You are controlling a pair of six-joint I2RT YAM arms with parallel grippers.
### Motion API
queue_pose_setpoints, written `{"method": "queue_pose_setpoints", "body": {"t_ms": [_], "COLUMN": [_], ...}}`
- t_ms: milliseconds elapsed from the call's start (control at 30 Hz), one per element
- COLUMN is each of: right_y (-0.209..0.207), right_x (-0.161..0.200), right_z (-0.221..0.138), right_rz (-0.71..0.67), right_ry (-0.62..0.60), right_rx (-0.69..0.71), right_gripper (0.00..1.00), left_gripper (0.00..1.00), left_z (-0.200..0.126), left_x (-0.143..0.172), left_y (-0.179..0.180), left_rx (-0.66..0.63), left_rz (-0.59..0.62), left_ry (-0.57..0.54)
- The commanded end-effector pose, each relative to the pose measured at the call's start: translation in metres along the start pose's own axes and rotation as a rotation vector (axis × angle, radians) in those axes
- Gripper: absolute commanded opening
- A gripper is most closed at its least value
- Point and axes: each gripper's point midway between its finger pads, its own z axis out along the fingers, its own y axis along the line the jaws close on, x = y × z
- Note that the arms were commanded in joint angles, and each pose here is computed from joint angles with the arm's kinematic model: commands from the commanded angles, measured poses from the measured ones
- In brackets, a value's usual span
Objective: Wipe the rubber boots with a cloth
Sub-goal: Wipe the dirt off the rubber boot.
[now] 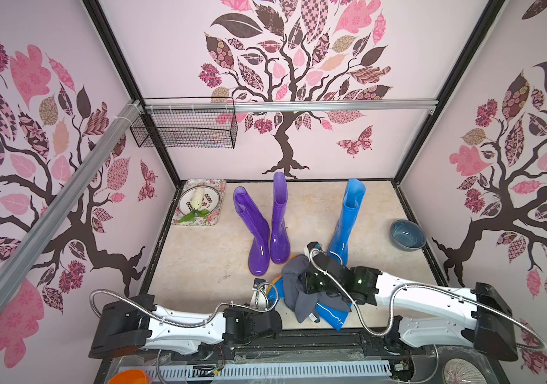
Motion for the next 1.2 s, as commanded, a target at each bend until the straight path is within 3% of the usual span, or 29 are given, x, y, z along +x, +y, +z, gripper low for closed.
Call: {"method": "queue_pose_setpoints", "body": {"t_ms": [0,233,367,567,667,733,833,1000,1167], "right_y": [-0.051,-0.155,-0.161,-0.063,-0.001,0.033,0.049,-0.021,-0.11], "right_x": [0.053,0.084,0.093,0.086,0.054,0.037,0.019,0.038,0.082], "right_z": [0.015,-0.043,-0.061,-0.02,-0.015,-0.013,-0.001,0.011,-0.021], "right_rz": [0.207,0.397,0.398,0.248,0.096,0.071,0.069,0.163,0.262], "right_ry": [0.095,0.002,0.028,0.159,0.102,0.076,0.0,0.012,0.043], "right_rx": [0.09,0.392,0.37,0.0,-0.091,-0.177,-0.22,-0.014,0.197], "right_gripper": [0.0,0.0,0.0,0.0,0.0,0.0,0.0,0.0,0.0], "left_gripper": [0.0,0.0,0.0,0.0,0.0,0.0,0.0,0.0,0.0], "left_z": [0.001,-0.003,-0.004,-0.004,-0.005,-0.004,-0.005,-0.009,-0.013], "left_x": [0.034,0.035,0.035,0.035,0.035,0.037,0.037,0.034,0.034], "left_y": [0.019,0.018,0.011,0.001,-0.002,-0.002,-0.003,-0.007,-0.015], "left_rx": [-0.049,-0.04,-0.017,0.003,0.01,0.009,0.008,0.027,0.069], "left_rz": [0.02,0.005,-0.001,0.027,0.038,0.042,0.048,0.053,0.063], "left_ry": [0.156,0.171,0.184,0.2,0.206,0.21,0.215,0.214,0.233]}}
